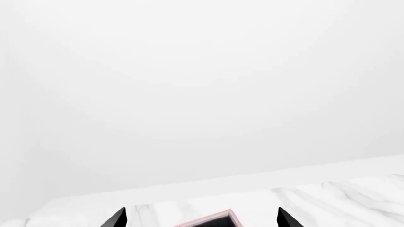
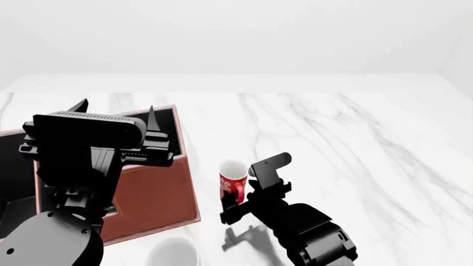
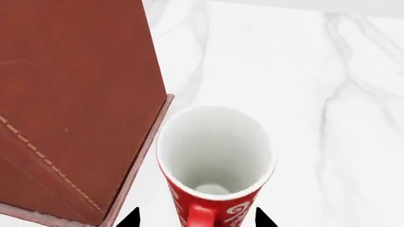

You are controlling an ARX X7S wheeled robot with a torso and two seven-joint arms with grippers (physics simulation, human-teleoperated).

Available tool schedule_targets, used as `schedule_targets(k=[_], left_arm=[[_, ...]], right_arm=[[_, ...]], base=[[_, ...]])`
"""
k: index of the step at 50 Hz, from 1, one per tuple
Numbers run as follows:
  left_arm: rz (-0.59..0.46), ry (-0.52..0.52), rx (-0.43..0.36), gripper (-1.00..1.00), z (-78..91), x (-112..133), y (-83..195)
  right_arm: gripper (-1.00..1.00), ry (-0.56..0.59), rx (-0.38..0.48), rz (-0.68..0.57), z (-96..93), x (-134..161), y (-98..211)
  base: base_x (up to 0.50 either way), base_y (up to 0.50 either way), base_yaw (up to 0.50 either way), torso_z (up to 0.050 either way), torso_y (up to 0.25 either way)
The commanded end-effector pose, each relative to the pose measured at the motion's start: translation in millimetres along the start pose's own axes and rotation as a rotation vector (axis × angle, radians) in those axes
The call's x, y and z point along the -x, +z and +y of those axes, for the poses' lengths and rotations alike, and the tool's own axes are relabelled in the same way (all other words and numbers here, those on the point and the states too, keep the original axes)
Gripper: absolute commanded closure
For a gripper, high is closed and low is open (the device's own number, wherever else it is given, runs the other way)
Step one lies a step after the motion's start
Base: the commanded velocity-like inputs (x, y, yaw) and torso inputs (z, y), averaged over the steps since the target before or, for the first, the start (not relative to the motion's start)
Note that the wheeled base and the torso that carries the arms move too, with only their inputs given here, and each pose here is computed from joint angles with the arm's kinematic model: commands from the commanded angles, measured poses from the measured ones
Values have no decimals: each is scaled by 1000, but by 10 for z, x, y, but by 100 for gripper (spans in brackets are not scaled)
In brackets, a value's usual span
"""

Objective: Pick up the red mug and place it to the right of the caddy.

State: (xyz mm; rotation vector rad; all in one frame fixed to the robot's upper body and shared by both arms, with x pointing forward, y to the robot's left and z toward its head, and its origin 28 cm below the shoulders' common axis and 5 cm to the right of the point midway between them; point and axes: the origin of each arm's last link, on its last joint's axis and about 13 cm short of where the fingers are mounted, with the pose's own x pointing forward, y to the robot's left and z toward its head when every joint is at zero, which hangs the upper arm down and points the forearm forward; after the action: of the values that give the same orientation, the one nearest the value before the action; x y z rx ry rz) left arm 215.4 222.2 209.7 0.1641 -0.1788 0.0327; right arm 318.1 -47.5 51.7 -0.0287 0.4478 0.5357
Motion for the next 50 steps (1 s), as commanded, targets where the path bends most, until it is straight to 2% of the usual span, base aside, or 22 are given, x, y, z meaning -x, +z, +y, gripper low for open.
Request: schedule_targets(k=[1,17,22,30,34,38,40,42,46,50], left_arm=[[-13,9,21,-100,26,5,4],[-13,11,22,-100,34,10,5],[-13,11,23,-100,33,12,8],[-11,7,21,-100,20,4,-1],[-11,7,21,-100,21,3,-2],[-8,6,21,-100,18,0,-19],[-7,6,21,-100,17,0,-19],[-7,3,20,-100,12,2,-18],[-8,1,18,-100,6,0,-14],[-10,-1,16,-100,1,-1,-9]], right_arm=[[-100,12,-15,10,24,-11,4],[-100,-13,-14,-5,-27,200,16],[-100,8,-46,-55,-39,464,98],[-100,56,-89,-225,15,1094,319],[-100,76,-71,-289,55,1331,417],[-100,83,-92,-345,59,1440,476],[-100,43,-102,-410,52,1469,503],[-100,-47,-107,-514,46,1498,531],[-100,-94,-155,-640,71,1597,537],[-100,-90,-177,-730,130,1729,486]], base=[[0,0,0,0,0],[0,0,0,0,0],[0,0,0,0,0],[0,0,0,0,0],[0,0,0,0,0],[0,0,0,0,0],[0,0,0,0,0],[0,0,0,0,0],[0,0,0,0,0],[0,0,0,0,0]])
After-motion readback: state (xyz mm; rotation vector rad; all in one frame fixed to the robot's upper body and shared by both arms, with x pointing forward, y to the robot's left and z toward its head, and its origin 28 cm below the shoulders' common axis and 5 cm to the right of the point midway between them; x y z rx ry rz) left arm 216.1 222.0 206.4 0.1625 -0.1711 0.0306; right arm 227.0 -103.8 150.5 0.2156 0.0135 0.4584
